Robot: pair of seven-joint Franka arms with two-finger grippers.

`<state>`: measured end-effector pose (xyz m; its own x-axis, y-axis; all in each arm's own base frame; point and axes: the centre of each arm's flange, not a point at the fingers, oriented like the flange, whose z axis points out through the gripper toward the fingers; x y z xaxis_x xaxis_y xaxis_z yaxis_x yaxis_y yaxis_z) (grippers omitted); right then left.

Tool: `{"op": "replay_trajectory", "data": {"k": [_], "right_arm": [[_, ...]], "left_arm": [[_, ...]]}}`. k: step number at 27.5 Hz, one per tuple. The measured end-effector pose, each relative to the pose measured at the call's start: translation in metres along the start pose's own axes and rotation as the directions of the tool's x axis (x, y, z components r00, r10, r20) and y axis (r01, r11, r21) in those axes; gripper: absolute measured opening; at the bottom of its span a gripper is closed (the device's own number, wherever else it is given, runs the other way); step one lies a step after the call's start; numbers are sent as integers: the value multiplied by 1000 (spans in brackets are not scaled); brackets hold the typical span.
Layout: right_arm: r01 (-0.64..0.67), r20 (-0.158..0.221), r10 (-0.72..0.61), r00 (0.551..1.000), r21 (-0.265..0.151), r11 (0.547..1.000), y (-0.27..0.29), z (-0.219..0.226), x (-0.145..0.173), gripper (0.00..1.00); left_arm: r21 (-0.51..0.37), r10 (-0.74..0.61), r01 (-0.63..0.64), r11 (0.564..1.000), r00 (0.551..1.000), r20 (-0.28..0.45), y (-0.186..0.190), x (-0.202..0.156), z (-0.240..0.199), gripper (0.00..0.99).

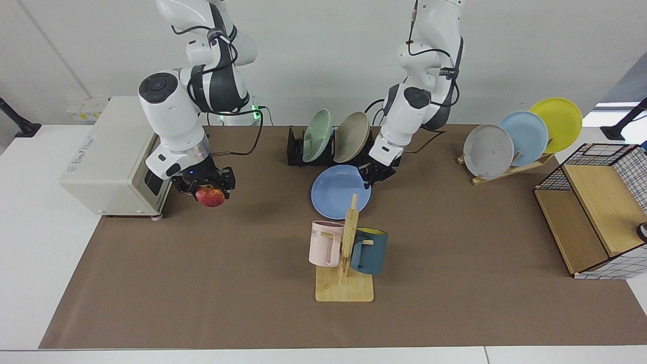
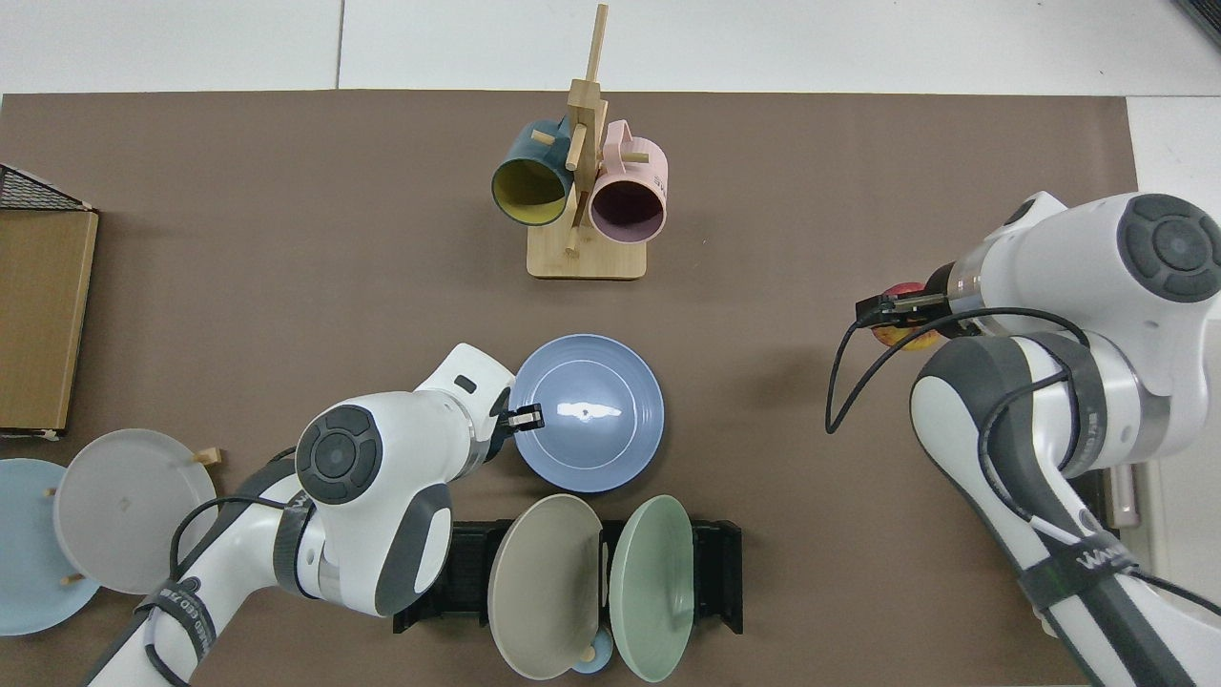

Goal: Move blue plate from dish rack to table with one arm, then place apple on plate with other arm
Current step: 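Release the plate and withdraw the left gripper while the right gripper approaches, then move the apple over the blue plate and open the right gripper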

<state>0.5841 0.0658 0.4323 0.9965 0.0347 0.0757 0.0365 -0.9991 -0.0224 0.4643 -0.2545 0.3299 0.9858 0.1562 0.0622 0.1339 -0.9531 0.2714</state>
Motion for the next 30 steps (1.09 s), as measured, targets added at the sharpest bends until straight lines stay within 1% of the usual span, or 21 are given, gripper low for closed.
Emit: {"op": "replay_trajectory", "data": {"k": [1, 3, 4, 5, 6, 7, 8, 9, 11, 12, 13, 14, 16, 17, 18, 21, 24, 27, 30], "right_arm": [[-6, 1, 6, 1000, 1, 1000, -3, 1, -2, 789], [-21, 1, 21, 1000, 2, 1000, -11, 1, -4, 789], [-28, 1, 28, 1000, 3, 1000, -15, 1, -5, 789], [-35, 0, 35, 999, 4, 999, -19, 0, -6, 789], [-40, -1, 40, 999, 4, 999, -24, 0, -6, 789], [-46, -1, 46, 999, 5, 999, -28, 0, -7, 789], [-53, -2, 53, 999, 6, 999, -33, 0, -7, 789], [-59, -2, 59, 998, 7, 998, -36, 0, -8, 789], [-70, -1, 70, 998, 7, 997, -42, 1, -9, 789], [-74, -1, 74, 997, 7, 997, -44, 1, -9, 789], [-76, 0, 76, 997, 8, 997, -47, 1, -10, 789], [-77, 2, 77, 997, 8, 997, -49, 2, -10, 789], [-82, 4, 82, 997, 9, 997, -54, 3, -12, 789], [-87, 6, 87, 996, 11, 996, -56, 3, -12, 789], [-92, 8, 92, 996, 13, 996, -57, 4, -13, 789], [-94, 12, 94, 996, 19, 995, -63, 5, -14, 789], [-101, 18, 100, 995, 27, 995, -77, 7, -18, 789], [-118, 22, 118, 993, 29, 993, -97, 7, -23, 789], [-126, 25, 125, 992, 32, 991, -121, 8, -30, 789]], "left_arm": [[0, 2, -2, 1000, 1000, 0, 1, -1, 0, 62], [-1, 6, -6, 1000, 1000, 3, 3, -2, 1, 101], [-1, 8, -8, 1000, 1000, 4, 3, -3, 2, 145], [-1, 9, -9, 1000, 1000, 6, 4, -4, 2, 238], [0, 10, -10, 1000, 1000, 8, 5, -5, 3, 286], [0, 12, -12, 1000, 1000, 10, 5, -5, 4, 313], [0, 13, -13, 1000, 1000, 13, 6, -6, 5, 410], [0, 14, -14, 1000, 1000, 14, 6, -6, 6, 436], [0, 13, -13, 1000, 1000, 15, 5, -6, 6, 537], [1, 12, -12, 1000, 1000, 16, 5, -5, 6, 639], [2, 12, -12, 1000, 1000, 17, 4, -4, 5, 692], [7, 15, -15, 1000, 1000, 21, 3, -2, 4, 767], [29, 28, -29, 999, 999, 32, 2, 4, -2, 872], [48, 35, -37, 998, 999, 40, 0, 11, -9, 899], [69, 39, -43, 997, 998, 51, -3, 20, -17, 982], [138, 39, -49, 989, 996, 77, -15, 48, -51, 991], [201, 30, -44, 979, 997, 73, -32, 76, -97, 991], [237, 35, -52, 970, 997, 75, -49, 92, -140, 991], [253, 62, -85, 964, 993, 99, -63, 101, -183, 991]]}}
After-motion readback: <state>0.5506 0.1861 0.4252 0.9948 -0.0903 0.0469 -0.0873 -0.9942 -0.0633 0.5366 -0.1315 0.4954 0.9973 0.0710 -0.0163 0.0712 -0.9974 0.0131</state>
